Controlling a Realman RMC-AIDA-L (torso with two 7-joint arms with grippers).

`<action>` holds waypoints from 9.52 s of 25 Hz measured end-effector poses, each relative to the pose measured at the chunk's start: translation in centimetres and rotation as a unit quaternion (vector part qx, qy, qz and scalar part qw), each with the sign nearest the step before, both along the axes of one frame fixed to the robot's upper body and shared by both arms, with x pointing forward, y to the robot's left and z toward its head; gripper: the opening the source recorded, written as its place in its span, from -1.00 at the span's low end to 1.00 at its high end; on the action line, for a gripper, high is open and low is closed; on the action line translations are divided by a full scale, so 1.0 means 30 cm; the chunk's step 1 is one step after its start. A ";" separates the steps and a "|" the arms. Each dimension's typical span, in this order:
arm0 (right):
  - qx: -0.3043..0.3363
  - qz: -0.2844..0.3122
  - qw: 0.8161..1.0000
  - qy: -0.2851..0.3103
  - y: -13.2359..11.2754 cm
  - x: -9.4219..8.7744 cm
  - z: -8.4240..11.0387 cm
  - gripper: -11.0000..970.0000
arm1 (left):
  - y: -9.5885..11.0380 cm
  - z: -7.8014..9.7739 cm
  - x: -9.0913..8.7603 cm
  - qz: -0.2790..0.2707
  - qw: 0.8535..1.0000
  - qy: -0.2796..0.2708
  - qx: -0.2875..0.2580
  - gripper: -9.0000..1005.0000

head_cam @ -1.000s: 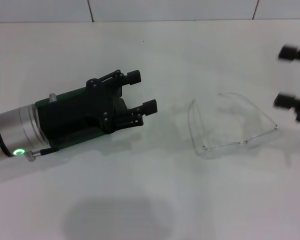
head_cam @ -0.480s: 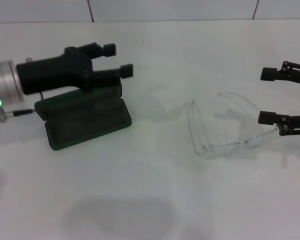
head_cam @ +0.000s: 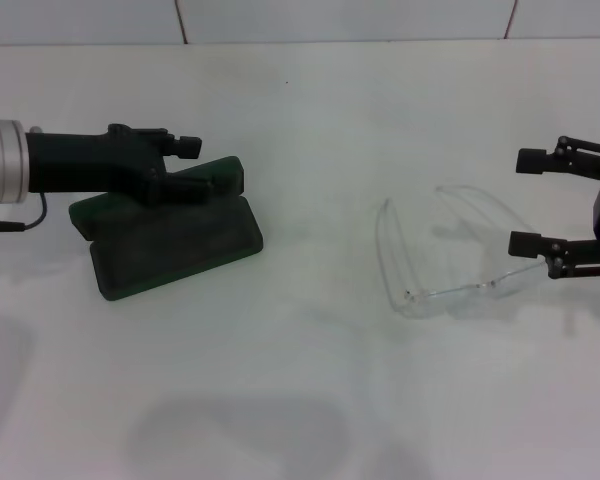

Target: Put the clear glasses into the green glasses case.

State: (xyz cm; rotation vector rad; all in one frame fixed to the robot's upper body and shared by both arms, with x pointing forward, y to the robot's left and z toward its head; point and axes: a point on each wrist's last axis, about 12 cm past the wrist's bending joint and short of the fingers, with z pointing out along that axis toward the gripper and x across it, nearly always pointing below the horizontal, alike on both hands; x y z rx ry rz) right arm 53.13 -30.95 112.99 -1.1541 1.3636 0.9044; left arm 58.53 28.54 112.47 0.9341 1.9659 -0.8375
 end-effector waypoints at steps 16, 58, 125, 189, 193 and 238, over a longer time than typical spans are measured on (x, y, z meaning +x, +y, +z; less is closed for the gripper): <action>-0.004 -0.002 1.000 -0.001 0.000 0.002 -0.002 0.77 | 0.058 -0.088 -0.013 0.036 0.996 -0.039 0.067 0.56; -0.503 0.143 0.852 0.012 0.399 0.232 0.089 0.77 | 0.019 -0.105 0.021 0.038 0.996 -0.057 0.064 -0.60; -0.106 -0.082 0.991 0.001 -0.073 0.013 0.063 0.74 | -0.249 -0.071 0.068 -0.175 0.951 -0.246 0.058 -0.30; -0.381 0.118 0.914 -0.077 0.284 0.135 0.124 -0.74 | -0.136 -0.190 -0.255 0.055 0.923 -0.290 -0.248 0.42; -0.298 0.129 0.935 -0.140 0.242 0.079 0.080 -0.74 | -0.171 -0.189 -0.255 0.015 0.927 -0.280 -0.248 0.42; -0.149 0.104 0.947 -0.264 0.247 0.024 -0.097 -0.74 | -0.382 -0.122 -0.093 -0.123 0.956 -0.174 -0.201 0.42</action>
